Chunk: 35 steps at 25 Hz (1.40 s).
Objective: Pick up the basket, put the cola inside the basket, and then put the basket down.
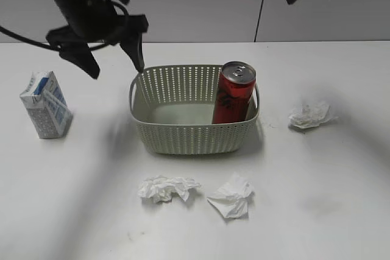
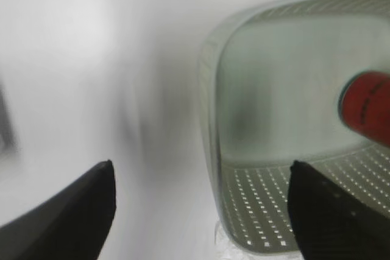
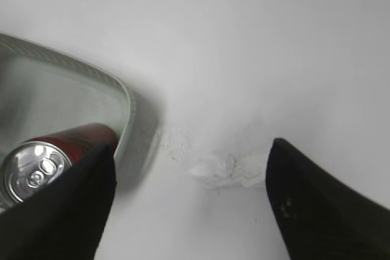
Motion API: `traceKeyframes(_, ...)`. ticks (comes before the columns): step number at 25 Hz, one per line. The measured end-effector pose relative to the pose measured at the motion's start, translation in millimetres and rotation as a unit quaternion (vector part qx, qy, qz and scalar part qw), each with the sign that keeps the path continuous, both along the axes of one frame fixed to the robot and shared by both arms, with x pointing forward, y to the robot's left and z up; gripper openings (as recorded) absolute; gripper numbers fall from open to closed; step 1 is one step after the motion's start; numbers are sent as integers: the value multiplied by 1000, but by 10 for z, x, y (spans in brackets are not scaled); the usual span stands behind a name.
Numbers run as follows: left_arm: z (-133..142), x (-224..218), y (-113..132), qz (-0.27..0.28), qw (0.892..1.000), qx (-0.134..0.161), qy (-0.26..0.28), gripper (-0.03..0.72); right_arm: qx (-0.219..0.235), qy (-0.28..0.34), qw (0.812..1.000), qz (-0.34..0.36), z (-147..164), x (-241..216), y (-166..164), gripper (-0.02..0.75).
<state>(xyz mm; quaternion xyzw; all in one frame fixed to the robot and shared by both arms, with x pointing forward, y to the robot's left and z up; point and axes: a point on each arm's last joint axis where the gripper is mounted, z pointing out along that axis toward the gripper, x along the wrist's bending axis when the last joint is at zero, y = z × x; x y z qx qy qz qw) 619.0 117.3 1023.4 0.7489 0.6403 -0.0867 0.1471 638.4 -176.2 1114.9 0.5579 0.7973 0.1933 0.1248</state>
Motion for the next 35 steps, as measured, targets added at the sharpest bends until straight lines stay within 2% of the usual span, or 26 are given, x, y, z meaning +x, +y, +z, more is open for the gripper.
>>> traceKeyframes(3, 301, 58, 258, 19, 999, 5, -45, 677, -6, 39, 999, -33, -187, -52, -227, 594)
traceKeyframes(7, 515, 127, 738, 64, 995, 10, -74, 673, -14, 74, 994, -82, -319, -236, -640, 594)
traceKeyframes(10, 639, 85, 1090, 92, 991, 32, -93, 661, -13, 74, 991, -110, -282, -433, -870, 593)
traceKeyframes(12, 721, -13, 1211, 94, 988, 58, -105, 653, -12, 82, 989, -126, -258, -580, -954, 593)
traceKeyframes(15, 839, -252, 1284, 83, 986, 84, -120, 642, 5, 86, 987, -136, -191, -859, -968, 593)
traceKeyframes(19, 931, -686, 1348, 75, 986, 89, -123, 631, 24, 80, 987, -136, -111, -1270, -964, 593)
traceKeyframes(25, 935, -1460, 1499, 71, 982, 116, -132, 603, 39, 24, 990, -136, 10, -1949, -1004, 593)
traceKeyframes(30, 774, -2168, 1641, 69, 977, 141, -148, 592, 49, -29, 989, -138, -145, -2439, -1039, 593)
traceKeyframes(35, 567, -2746, 1726, 75, 969, 137, -191, 592, 49, -93, 985, -140, -473, -2824, -1087, 593)
